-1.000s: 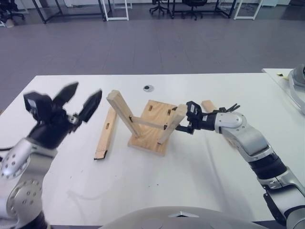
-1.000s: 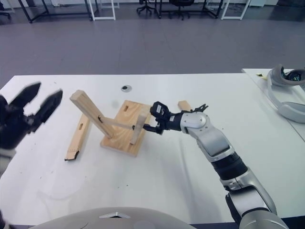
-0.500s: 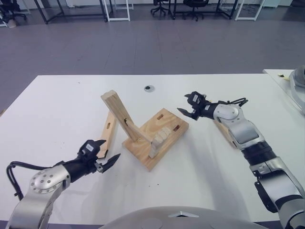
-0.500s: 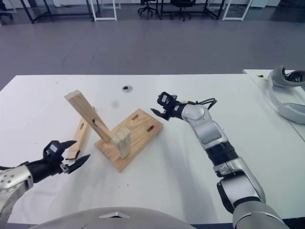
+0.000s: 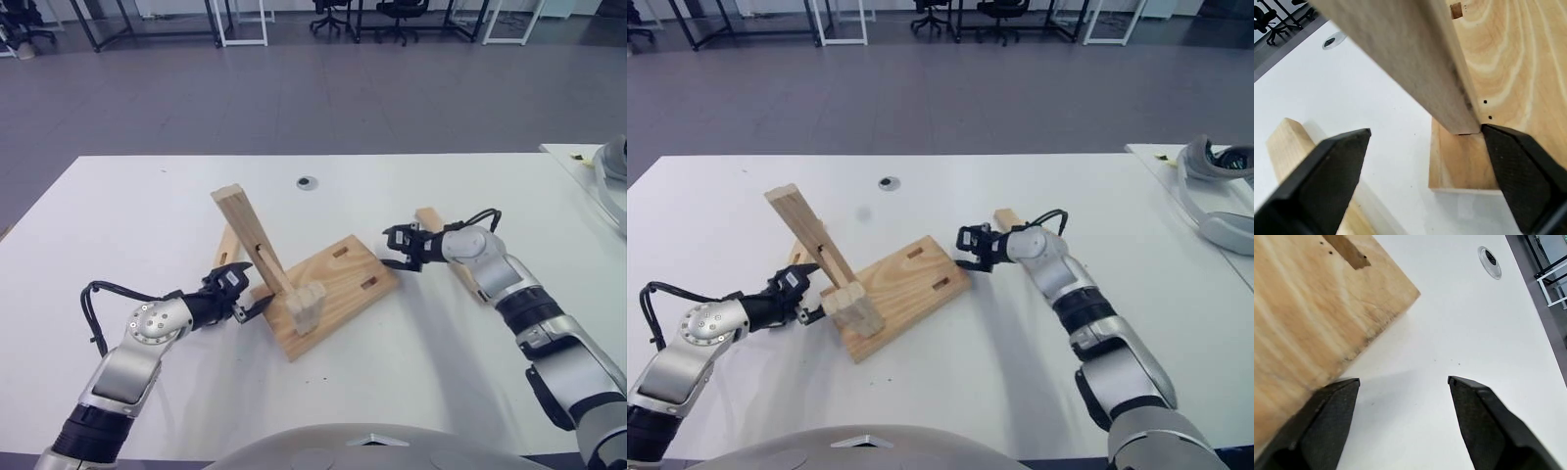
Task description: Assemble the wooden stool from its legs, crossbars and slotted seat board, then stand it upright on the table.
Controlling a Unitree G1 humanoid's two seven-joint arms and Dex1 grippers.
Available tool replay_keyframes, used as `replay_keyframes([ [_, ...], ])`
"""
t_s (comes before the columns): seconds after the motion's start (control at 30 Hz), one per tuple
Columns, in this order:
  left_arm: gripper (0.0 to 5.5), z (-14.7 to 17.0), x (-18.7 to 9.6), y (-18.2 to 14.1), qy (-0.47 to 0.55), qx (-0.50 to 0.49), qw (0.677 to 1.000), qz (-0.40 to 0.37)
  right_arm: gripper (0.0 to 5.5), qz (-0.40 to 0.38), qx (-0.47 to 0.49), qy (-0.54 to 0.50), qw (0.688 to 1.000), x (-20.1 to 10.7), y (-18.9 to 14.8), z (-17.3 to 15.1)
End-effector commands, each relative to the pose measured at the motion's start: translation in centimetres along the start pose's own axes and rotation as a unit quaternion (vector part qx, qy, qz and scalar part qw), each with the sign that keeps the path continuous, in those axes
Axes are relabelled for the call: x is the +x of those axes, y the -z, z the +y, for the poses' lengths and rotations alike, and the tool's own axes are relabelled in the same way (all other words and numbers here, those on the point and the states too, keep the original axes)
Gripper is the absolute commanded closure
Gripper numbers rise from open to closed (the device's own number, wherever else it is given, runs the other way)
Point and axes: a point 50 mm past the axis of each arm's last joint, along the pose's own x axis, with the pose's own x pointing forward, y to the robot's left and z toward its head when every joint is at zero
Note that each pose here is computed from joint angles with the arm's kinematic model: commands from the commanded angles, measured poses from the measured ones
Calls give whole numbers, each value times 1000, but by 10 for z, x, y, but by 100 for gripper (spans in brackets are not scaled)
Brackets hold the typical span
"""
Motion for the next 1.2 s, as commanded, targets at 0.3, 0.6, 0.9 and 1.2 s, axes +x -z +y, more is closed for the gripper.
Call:
replay_keyframes([
  [0.3, 133, 23, -59, -12, -78, -10, 996, -31, 210, -12, -45, 79, 996, -2, -22, -23],
  [0.6, 133, -13, -44, 8, 41, -12, 998, 56, 210, -60, -37, 132, 989, 60, -59, -36],
  [0.9, 133, 22, 13, -3, -14, -1, 1000, -28, 210, 49, -53, -14, 997, 48, -9, -19],
  [1.2, 133, 23, -25, 0, -34, 40, 999, -13, 210, 63, -45, -22, 997, 22, 3, -28],
])
